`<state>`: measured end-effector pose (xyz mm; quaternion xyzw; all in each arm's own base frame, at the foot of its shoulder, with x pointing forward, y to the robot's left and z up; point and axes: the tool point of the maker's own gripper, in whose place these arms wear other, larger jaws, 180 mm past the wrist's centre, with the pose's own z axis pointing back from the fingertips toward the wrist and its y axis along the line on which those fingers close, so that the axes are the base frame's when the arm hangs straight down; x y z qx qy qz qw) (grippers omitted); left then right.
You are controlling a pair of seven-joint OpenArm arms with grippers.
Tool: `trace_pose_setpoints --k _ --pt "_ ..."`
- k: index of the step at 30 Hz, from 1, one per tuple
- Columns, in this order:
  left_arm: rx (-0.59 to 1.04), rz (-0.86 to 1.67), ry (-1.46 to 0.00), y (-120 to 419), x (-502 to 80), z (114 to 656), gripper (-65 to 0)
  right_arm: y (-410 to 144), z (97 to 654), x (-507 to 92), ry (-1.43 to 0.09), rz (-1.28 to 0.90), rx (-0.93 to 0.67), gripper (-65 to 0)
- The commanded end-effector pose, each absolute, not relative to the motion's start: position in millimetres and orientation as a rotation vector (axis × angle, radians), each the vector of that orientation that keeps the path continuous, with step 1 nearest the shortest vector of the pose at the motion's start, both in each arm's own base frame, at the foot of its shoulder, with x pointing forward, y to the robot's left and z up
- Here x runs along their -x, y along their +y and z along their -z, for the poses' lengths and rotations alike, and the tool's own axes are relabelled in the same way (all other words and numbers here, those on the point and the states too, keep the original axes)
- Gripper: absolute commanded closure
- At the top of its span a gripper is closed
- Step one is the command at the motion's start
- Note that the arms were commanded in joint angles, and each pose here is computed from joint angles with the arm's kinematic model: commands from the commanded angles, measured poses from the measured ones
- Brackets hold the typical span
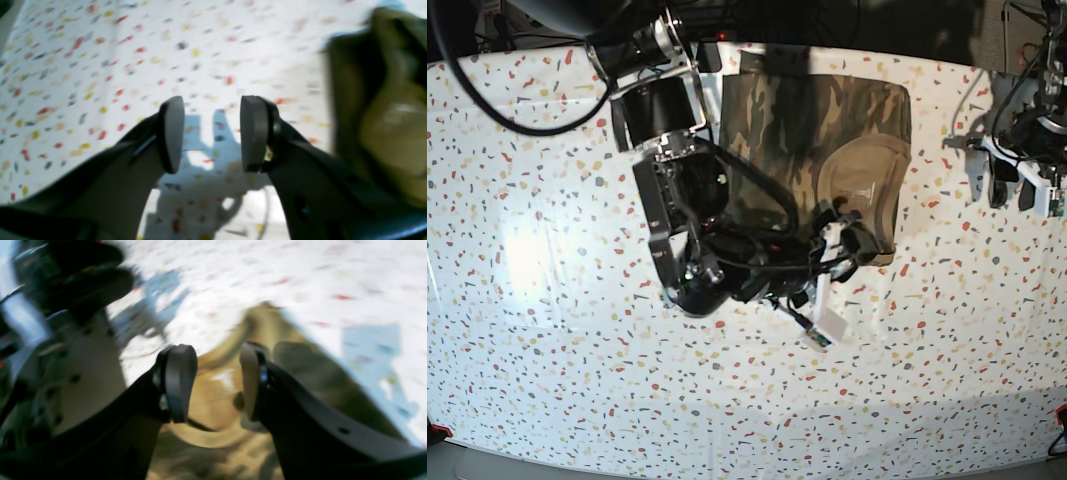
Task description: Fold the T-shirt properly
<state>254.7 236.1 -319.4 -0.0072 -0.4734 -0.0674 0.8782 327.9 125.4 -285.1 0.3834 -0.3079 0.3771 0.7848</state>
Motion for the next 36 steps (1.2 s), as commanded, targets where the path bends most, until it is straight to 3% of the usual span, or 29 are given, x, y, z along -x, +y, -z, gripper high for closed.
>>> trace_pose_setpoints --k 1,3,6,10,16,27,36 --pt "0.065 0.177 -1.038 221.3 -256.6 302.3 -26.0 126.9 265.4 -336.8 -0.728 -0.817 -0.853 -19.3" --pt "0.176 0.201 -1.054 193.0 -247.0 293.5 -25.9 107.9 273.9 -343.6 -0.722 -0.797 -0.813 -12.5" --pt "0.346 0.207 -1.066 156.1 -232.0 286.7 -20.3 83.7 289.5 -345.8 -0.684 -0.798 -0.747 0.0" --pt "0.493 0.179 -1.02 123.5 -214.1 294.3 -11.0 59.2 305.1 -346.0 -0.647 -0.797 -0.685 0.0" --pt "0.6 0.152 -0.959 95.5 -192.3 304.2 -8.3 43.5 321.9 -340.8 -0.619 -0.78 -0.65 0.0" --pt "0.477 0.064 -0.847 122.3 -178.7 375.6 -7.9 0.7 371.2 -335.3 -0.612 -0.754 -0.437 0.0" --pt "0.423 0.044 -0.739 131.9 -188.0 433.7 -7.9 29.2 379.8 -313.3 -0.643 -0.704 -0.55 0.0"
